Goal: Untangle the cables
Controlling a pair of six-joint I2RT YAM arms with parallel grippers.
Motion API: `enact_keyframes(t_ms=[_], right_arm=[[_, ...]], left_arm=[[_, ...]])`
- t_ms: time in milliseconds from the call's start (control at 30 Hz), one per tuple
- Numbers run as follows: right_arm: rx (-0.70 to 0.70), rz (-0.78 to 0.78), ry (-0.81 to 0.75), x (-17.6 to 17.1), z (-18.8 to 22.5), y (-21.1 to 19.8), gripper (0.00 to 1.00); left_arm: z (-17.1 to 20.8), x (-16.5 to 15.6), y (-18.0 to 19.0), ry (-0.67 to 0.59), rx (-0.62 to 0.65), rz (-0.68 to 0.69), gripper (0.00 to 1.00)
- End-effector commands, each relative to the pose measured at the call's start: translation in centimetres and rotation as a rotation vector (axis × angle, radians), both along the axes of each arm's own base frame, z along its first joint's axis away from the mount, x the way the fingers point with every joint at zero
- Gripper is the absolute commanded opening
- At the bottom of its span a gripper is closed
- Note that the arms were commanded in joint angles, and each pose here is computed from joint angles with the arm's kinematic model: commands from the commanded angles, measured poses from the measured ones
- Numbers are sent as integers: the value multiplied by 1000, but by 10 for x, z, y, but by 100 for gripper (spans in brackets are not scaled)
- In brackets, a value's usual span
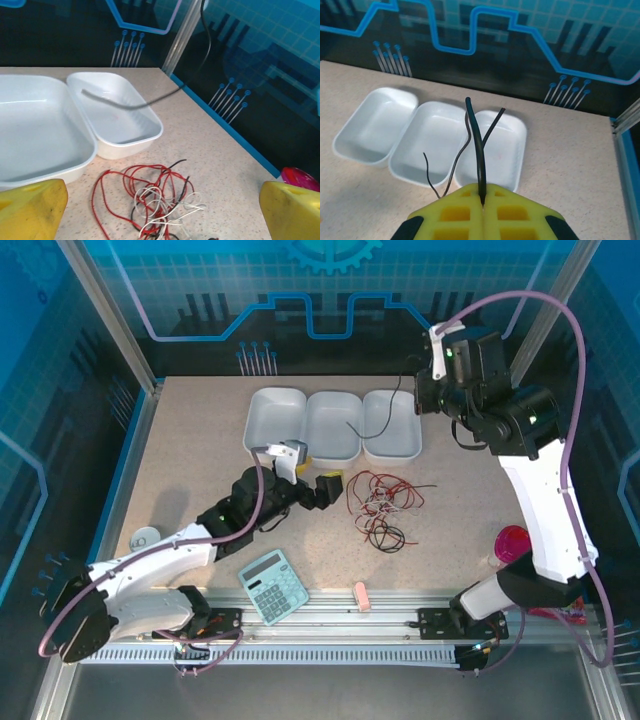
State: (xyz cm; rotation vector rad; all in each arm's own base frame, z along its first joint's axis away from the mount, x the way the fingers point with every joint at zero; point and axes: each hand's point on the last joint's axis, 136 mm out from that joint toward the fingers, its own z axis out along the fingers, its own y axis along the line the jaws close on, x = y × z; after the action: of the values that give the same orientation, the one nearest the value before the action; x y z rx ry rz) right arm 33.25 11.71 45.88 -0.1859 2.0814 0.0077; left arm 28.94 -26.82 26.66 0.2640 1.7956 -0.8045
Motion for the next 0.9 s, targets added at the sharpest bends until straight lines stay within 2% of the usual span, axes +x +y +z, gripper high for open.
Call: enact_keyframes(t_ms=[0,367,600,867], right_arm=[[-30,-78,-95,20,22,-18,0],[-93,-167,-88,78,-4,-31,0],[-161,-257,-71,99,-31,-45,0],[-209,-308,-7,116,-81,-50,0]], left_arm=[[-12,4,21,14,43,88,99],[-28,6,46,77,72,186,99],[-31,5,48,86,72,189,99],[-36,4,51,99,72,192,99]])
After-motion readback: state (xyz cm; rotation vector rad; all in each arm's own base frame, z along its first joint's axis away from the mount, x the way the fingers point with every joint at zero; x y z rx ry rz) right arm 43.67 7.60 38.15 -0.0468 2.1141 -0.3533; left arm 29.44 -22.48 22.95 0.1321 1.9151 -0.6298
